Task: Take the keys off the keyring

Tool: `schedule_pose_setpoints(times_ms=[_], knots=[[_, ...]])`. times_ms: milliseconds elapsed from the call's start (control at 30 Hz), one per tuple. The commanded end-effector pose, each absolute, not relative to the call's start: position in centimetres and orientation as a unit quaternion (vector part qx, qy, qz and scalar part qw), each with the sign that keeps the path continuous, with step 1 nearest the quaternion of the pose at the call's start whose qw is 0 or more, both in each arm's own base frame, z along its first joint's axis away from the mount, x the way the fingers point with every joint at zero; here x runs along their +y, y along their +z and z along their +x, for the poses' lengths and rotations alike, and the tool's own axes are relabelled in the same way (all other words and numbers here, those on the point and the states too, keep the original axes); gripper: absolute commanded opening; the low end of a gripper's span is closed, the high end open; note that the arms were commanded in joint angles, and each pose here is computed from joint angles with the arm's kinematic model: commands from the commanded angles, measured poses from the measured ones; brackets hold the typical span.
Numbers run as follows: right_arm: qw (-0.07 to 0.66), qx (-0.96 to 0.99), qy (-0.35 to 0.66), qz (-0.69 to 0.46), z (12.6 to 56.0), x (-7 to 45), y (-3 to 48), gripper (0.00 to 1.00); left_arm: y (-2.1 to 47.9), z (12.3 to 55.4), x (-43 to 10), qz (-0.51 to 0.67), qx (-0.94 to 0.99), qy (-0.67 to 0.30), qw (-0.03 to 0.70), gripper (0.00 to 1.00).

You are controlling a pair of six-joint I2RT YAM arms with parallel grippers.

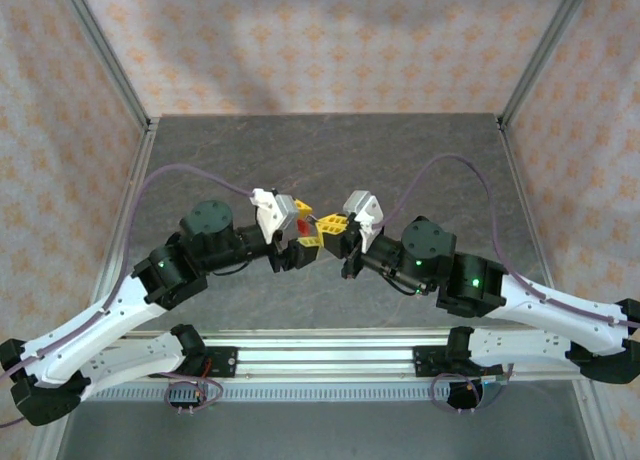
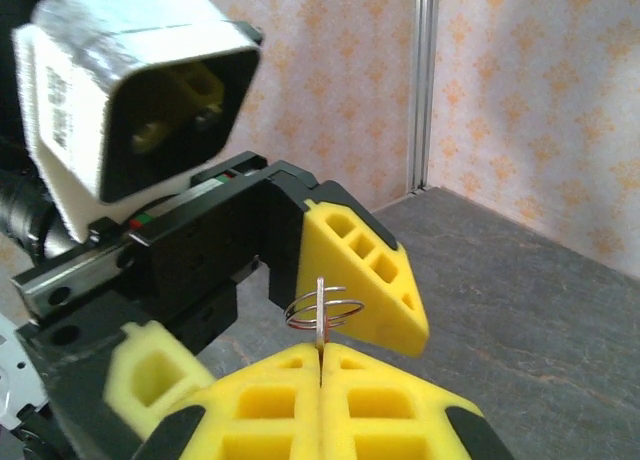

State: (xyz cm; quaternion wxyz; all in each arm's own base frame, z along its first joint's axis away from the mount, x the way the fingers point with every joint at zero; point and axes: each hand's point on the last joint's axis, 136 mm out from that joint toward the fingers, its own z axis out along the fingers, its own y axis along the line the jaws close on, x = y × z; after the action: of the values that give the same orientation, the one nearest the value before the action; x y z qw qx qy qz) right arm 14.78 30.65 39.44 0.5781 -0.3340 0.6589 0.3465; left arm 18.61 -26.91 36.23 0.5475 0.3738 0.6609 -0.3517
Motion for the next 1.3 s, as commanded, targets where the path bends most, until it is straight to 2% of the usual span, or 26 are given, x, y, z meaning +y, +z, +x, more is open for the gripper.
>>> schedule_pose_setpoints(times_ms=[0,167,367,500,667,867,1267], knots=[[0.581,0.664,0.346,-0.320,15.1,30.0,39.4,0.00,38.3,17.5,-26.7,0.373,0.626,-0.374,0.574,0.69],[0.584,0.665,0.348,-0.308,15.7,29.3,39.7,0.00,38.4,17.2,-25.4,0.355,0.631,-0.369,0.583,0.71],[0.566,0.668,0.390,-0.286,17.0,28.2,39.6,0.00,38.7,18.4,-23.3,0.297,0.669,-0.348,0.585,0.83],[0.546,0.663,0.428,-0.280,17.5,27.7,39.7,0.00,39.3,20.0,-22.5,0.244,0.700,-0.383,0.551,0.87],[0.518,0.652,0.485,-0.266,18.4,27.0,40.3,0.00,41.0,21.1,-23.7,0.215,0.689,-0.489,0.490,0.85],[0.479,0.623,0.555,-0.273,18.3,26.7,41.5,0.00,42.6,22.0,-25.0,0.202,0.646,-0.596,0.432,0.76],[0.432,0.576,0.626,-0.299,17.0,27.3,43.4,0.00,44.2,20.8,-26.3,0.225,0.584,-0.687,0.371,0.74]])
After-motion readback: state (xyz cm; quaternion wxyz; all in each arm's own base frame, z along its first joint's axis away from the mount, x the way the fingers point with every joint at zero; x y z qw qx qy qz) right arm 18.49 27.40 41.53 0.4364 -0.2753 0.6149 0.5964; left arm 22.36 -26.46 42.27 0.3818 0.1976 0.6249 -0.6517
